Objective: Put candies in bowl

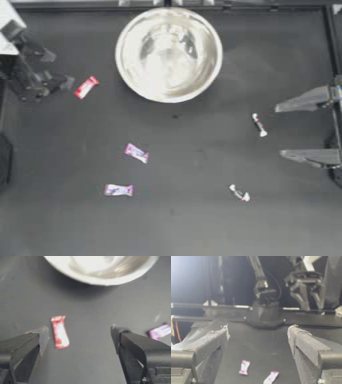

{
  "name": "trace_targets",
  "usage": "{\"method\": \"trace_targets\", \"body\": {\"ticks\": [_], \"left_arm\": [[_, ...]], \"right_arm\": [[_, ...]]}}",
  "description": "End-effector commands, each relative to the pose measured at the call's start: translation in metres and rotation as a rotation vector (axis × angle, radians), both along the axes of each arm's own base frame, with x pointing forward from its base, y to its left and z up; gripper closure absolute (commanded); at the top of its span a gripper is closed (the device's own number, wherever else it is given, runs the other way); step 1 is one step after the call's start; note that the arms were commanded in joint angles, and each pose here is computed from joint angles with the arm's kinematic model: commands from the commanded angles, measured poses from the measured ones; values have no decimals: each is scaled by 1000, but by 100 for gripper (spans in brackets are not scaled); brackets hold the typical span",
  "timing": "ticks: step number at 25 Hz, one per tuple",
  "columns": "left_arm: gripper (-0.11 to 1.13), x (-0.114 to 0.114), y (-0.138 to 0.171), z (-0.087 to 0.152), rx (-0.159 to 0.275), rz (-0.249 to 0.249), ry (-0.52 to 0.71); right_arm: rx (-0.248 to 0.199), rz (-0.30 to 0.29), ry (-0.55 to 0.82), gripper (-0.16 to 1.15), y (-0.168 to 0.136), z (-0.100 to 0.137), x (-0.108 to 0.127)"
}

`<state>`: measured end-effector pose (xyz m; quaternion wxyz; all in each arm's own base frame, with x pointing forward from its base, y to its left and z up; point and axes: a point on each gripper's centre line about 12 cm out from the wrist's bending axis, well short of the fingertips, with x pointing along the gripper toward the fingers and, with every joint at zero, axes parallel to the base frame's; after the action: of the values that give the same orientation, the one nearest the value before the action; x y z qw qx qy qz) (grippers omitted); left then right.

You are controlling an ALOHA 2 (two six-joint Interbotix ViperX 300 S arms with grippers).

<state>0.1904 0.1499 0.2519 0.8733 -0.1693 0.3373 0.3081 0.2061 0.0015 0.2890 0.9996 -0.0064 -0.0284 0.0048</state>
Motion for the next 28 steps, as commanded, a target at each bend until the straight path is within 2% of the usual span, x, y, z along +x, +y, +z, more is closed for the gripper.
{"method": "trace_targets", "body": {"ticks": [1, 13, 24, 28], "left_arm": [[-1, 3, 16, -6, -20, 31, 43], [-1, 14, 36, -47, -96, 15, 184], [0, 28, 47, -79, -153, 19, 234], [0, 34, 46, -89, -175, 5, 253]], "right_arm": [[5, 1, -6, -1, 0, 4, 4], [6, 1, -1, -1, 0, 3, 5], [13, -1, 2, -1, 0, 2, 5], [13, -1, 2, -1, 0, 2, 5]]}}
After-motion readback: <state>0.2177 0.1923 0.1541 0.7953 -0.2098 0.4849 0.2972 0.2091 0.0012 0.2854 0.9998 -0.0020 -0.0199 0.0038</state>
